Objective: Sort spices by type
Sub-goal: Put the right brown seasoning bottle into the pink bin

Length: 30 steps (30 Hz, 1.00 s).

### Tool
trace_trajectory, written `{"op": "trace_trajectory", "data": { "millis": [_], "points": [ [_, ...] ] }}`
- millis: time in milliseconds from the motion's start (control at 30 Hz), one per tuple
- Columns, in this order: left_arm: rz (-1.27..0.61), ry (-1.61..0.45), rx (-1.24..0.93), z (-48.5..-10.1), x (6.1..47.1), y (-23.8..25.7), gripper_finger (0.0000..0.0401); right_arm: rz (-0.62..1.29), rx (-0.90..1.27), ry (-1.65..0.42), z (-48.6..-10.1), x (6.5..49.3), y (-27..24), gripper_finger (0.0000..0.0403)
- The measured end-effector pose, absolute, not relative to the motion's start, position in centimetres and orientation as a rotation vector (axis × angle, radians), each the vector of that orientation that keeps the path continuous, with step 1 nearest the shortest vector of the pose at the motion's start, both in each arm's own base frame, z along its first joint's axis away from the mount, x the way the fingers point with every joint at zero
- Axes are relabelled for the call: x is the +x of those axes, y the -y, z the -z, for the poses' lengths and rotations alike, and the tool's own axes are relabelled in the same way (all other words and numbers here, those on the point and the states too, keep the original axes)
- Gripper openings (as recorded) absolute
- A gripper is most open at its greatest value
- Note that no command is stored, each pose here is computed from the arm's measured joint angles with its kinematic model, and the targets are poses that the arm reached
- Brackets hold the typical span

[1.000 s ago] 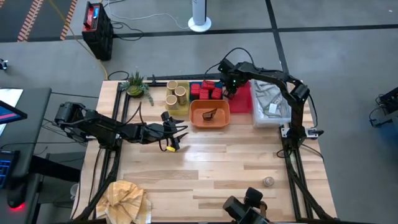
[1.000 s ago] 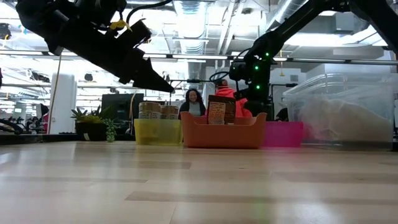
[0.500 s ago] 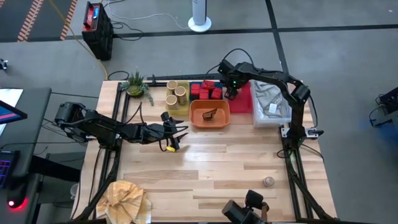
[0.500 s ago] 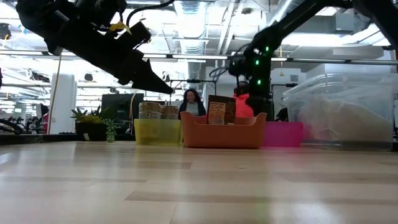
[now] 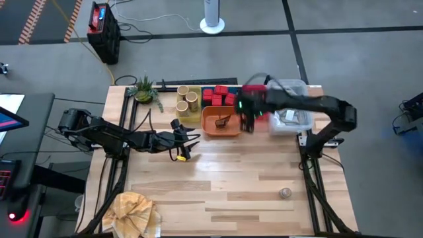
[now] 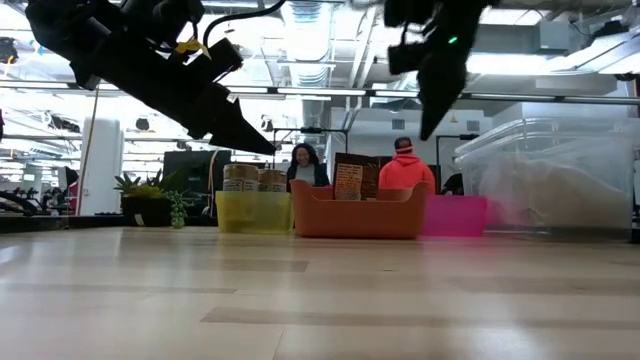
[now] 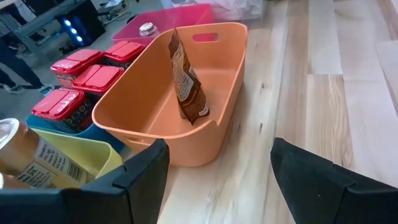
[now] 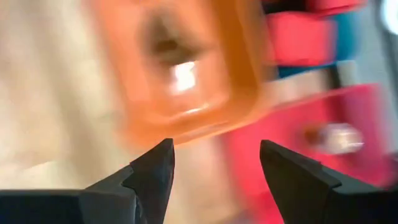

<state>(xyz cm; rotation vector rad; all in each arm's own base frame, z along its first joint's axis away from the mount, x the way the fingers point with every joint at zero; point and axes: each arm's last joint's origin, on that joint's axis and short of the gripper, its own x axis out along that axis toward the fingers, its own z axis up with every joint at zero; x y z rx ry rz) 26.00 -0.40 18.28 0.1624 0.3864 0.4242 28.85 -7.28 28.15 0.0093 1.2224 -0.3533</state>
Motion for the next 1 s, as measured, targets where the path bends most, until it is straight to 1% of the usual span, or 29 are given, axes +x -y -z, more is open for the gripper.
{"op": "trace_trajectory", "data": {
  "millis": [167,267,433,567,833,1000],
  "points": [
    [-0.426,-0.384,0.151,-18.3,26.0,0.4,0.0270,0.243,0.028,-1.251,-26.6,27.5,-0.4,0.0272],
    [-0.428,-0.382,0.141,-18.3,26.0,0.4,0.0270,0.177,0.030,-1.311,-26.0,26.4,-4.7,0.0272],
    [-0.430,-0.378,0.126,-18.3,26.0,0.4,0.0270,0.109,0.137,-1.430,-25.0,24.1,-10.2,0.0273],
    [-0.431,-0.378,0.123,-18.3,26.0,0.4,0.0270,0.141,0.192,-1.481,-24.1,22.2,-12.9,0.0290],
    [-0.430,-0.388,0.127,-18.2,26.0,0.4,0.0270,0.255,0.258,-1.536,-22.8,19.4,-15.4,0.0355],
    [-0.430,-0.406,0.133,-18.0,25.9,0.4,0.0270,0.276,0.282,-1.559,-22.1,17.9,-16.7,0.0365]
  ]
}}
